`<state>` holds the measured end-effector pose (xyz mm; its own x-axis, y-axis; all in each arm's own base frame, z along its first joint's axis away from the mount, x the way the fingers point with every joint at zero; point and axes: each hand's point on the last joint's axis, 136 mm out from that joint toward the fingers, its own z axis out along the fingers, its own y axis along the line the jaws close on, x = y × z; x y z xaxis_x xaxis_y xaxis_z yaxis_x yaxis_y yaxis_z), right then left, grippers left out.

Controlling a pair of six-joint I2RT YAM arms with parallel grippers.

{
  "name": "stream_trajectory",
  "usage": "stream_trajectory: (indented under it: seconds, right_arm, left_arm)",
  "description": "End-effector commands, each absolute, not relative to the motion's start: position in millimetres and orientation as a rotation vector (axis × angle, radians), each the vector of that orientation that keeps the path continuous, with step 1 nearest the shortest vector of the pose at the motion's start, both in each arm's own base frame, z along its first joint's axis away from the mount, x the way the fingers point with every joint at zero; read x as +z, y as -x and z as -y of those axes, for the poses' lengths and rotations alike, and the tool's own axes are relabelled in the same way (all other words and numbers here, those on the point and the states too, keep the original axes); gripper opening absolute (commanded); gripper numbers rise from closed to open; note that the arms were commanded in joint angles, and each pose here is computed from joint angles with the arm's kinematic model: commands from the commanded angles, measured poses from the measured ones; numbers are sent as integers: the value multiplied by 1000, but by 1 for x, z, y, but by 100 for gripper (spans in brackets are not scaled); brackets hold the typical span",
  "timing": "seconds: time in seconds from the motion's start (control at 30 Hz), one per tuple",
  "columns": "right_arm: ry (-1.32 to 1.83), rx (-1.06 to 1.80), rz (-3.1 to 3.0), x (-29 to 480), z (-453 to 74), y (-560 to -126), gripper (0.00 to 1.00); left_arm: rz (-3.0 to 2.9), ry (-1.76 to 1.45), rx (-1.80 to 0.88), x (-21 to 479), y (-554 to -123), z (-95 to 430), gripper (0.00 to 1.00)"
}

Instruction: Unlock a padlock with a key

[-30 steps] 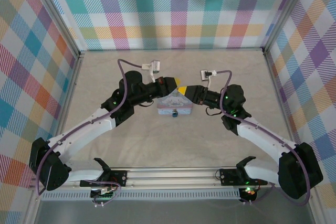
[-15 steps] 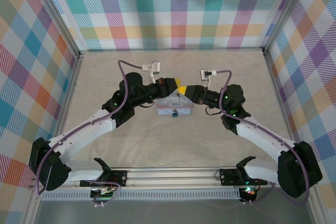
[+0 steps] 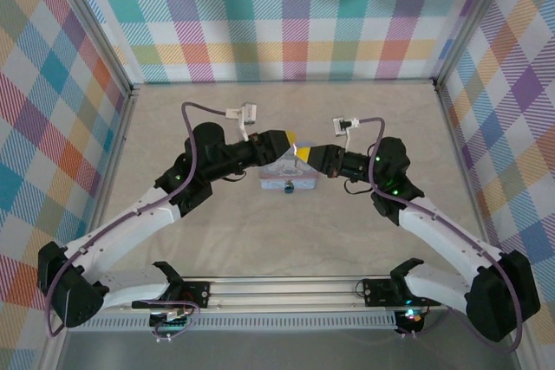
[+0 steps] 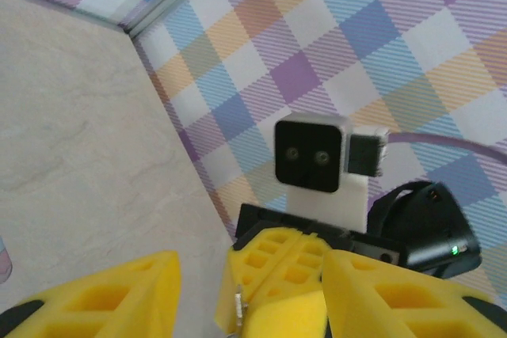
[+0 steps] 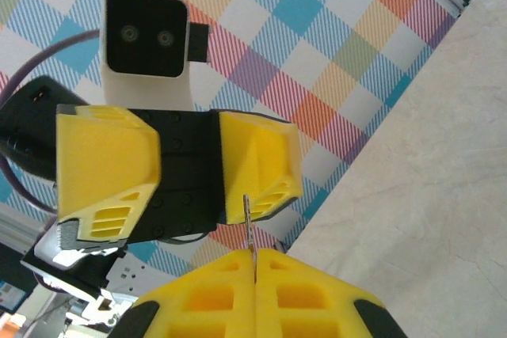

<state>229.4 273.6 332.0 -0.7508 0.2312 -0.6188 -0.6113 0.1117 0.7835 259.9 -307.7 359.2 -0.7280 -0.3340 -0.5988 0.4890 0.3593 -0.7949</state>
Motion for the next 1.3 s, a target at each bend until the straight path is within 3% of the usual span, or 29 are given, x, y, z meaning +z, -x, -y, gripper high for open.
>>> stream_trajectory:
  seconds: [0.0,0.2,0.4,0.53,0.97,1.03,1.07,1.13,1.27]
  right_arm:
    - [504,1676,-1758,343,-274,-215,0]
    - [552,1662,-1782,343,-273,-210,0]
    - [549,1655,-1776,346,-270,-212,0]
    - [535,1648,-1775,347,-267,-215,0]
    - [510,1646,-1782,345,-262,-219,0]
    - [509,1640,-1780,346,-262,-219,0]
    - [510,1636,-1780,346,-261,-219,0]
    - [501,1615,-1792,344,-259,-219,0]
    - [466,1576,-1815,340,-251,-222,0]
  left_arm:
    - [-1916,-229,-1462,368,-251,309,51]
    - [-1938,-303,-1523,369,-243,320,43]
    - [-1940,-313,-1529,367,-243,321,21]
    - [-1950,-314,-1525,363,-243,322,1]
    - [-1961,-292,-1480,356,-247,318,0]
    - [-1965,-281,-1467,356,-248,316,24]
    - [-1970,-272,-1455,355,-250,315,31]
    - [-1967,-256,-1430,354,-251,312,41]
    - [-1978,-213,-1387,349,-254,302,51]
